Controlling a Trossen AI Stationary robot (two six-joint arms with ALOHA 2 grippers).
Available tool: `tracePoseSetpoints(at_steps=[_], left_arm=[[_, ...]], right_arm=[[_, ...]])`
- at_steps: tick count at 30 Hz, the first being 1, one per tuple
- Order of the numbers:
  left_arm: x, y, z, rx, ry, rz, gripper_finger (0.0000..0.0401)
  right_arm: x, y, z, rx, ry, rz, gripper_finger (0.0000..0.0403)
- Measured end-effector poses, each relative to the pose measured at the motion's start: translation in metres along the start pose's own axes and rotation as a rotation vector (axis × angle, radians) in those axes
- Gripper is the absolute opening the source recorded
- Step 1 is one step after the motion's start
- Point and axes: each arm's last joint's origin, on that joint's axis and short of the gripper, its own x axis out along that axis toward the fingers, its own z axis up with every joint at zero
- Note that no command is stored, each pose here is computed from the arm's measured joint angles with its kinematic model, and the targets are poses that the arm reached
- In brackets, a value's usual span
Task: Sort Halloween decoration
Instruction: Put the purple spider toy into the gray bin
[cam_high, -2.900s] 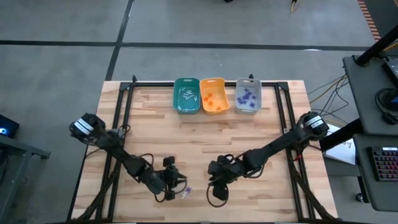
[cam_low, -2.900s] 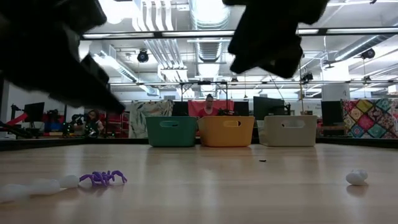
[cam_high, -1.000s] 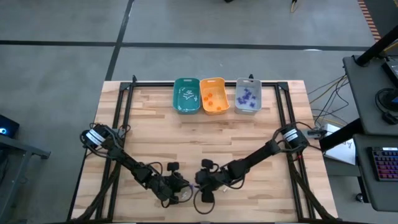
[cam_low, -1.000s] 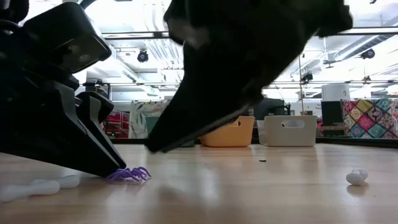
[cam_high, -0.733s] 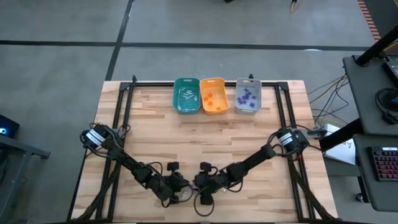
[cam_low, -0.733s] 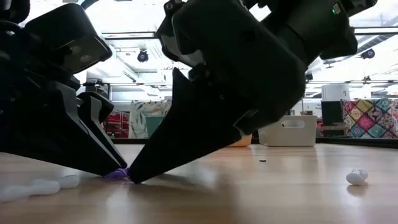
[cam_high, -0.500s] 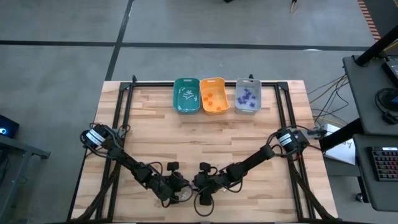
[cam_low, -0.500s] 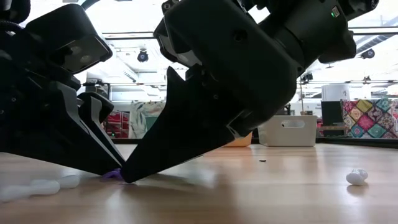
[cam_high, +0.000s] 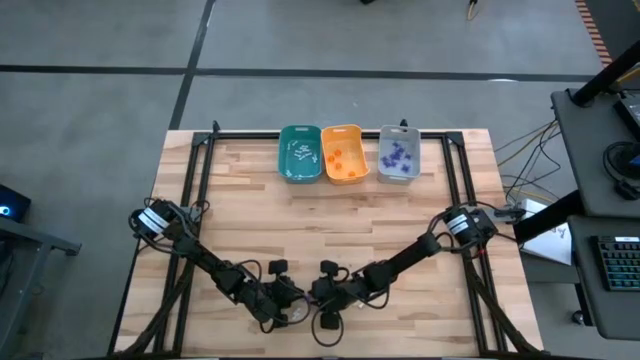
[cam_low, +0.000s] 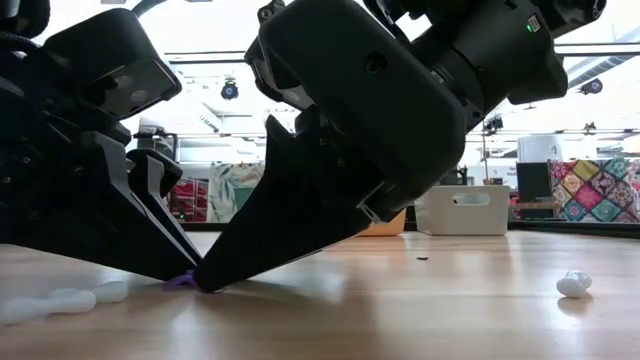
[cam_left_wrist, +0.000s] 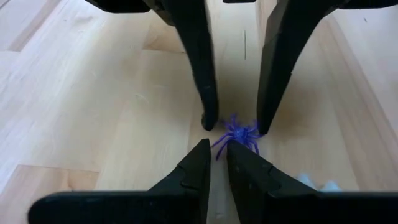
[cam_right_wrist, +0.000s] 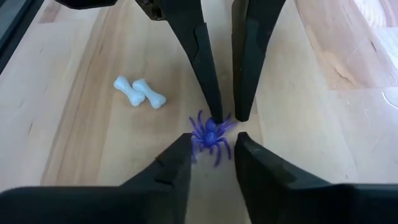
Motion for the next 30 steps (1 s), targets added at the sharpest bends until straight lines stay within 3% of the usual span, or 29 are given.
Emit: tracePoseSetpoints(at_steps=[10,23,30], left_arm=[[0.0,0.0,0.0,-0.001,0.0,0.0,0.0041],[-0.017,0.0,0.016,0.037,-0.017,-0.02,0.0041],[-0.037,0.004,0.031,0.04,-0.015,-0.013,0.0041]], right_arm=[[0.0,0.001,0.0,-0.041,0.006,0.036,0.0014],[-0.007,0.001,0.006,-0.05,0.004,0.031,0.0008],[-0.015,-0.007,0.011,-0.056,0.052,-0.029,0.0008]])
